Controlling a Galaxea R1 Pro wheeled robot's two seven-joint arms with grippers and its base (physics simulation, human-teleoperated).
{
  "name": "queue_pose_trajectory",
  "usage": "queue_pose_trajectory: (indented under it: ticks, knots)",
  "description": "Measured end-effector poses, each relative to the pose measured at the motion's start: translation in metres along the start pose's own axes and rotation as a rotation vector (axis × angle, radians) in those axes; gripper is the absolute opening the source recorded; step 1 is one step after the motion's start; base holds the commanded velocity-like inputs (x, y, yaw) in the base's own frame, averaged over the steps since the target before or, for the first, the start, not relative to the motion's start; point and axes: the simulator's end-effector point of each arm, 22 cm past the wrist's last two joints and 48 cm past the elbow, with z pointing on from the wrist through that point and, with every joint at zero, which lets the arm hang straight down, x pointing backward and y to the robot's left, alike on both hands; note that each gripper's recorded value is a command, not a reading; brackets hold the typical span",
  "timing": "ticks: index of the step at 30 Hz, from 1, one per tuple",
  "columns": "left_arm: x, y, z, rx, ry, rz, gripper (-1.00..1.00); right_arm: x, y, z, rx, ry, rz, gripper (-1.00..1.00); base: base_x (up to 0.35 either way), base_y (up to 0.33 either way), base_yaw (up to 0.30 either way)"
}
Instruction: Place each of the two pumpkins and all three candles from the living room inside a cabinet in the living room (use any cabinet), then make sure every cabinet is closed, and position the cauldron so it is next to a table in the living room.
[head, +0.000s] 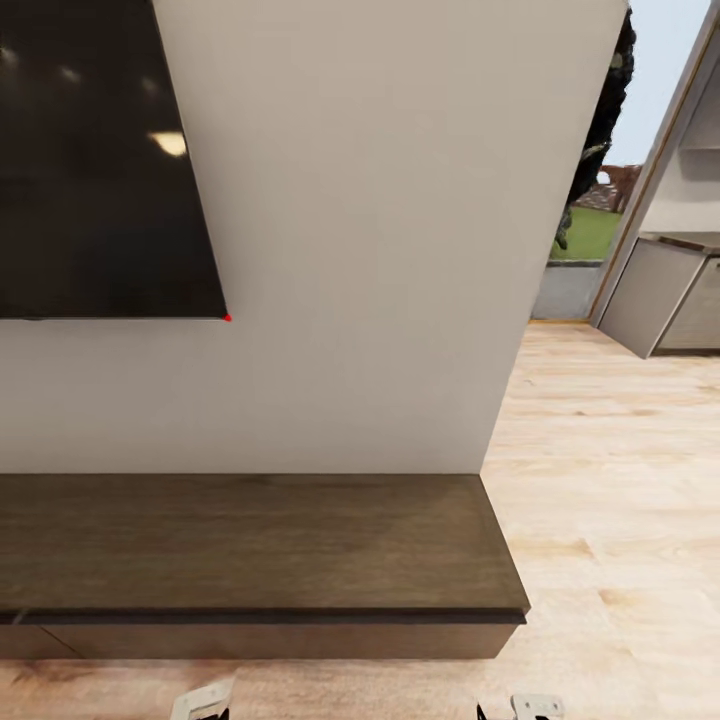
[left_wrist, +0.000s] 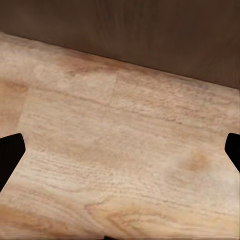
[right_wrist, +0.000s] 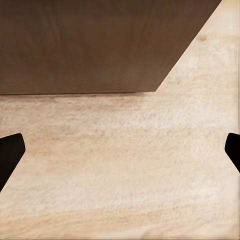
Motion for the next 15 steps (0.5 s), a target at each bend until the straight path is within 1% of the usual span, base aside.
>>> queue_pose_trajectory:
  ticks: [3,6,9,10,11,13,15]
  knots:
    - [0.001,0.001,-0.005,-0.001,0.008,0.001,1.0,-0.002,0.0,-0.005,-0.001,0.005,-0.001,1.0,0.0,0.0,0.0]
    - [0.005,0.002,-0.01,-0.002,0.034,0.002,1.0,-0.003,0.0,-0.009,0.0,0.012,-0.002,1.0,0.0,0.0,0.0]
    - [0.015,0.004,-0.016,-0.005,0.089,0.005,1.0,0.002,-0.004,-0.016,0.004,0.027,-0.005,1.0,0.0,0.0,0.0]
    - [0.015,0.005,-0.017,-0.006,0.097,0.006,1.0,0.002,-0.004,-0.017,0.005,0.03,-0.006,1.0,0.0,0.0,0.0]
    - [0.017,0.01,-0.019,-0.012,0.113,0.007,1.0,0.004,-0.005,-0.02,0.006,0.038,-0.009,1.0,0.0,0.0,0.0]
    - [0.02,0.017,-0.023,-0.02,0.129,0.01,1.0,0.01,-0.008,-0.024,0.012,0.062,-0.012,1.0,0.0,0.0,0.0]
    - [0.027,0.02,-0.028,-0.023,0.144,0.012,1.0,0.024,-0.01,-0.029,0.014,0.135,-0.018,1.0,0.0,0.0,0.0]
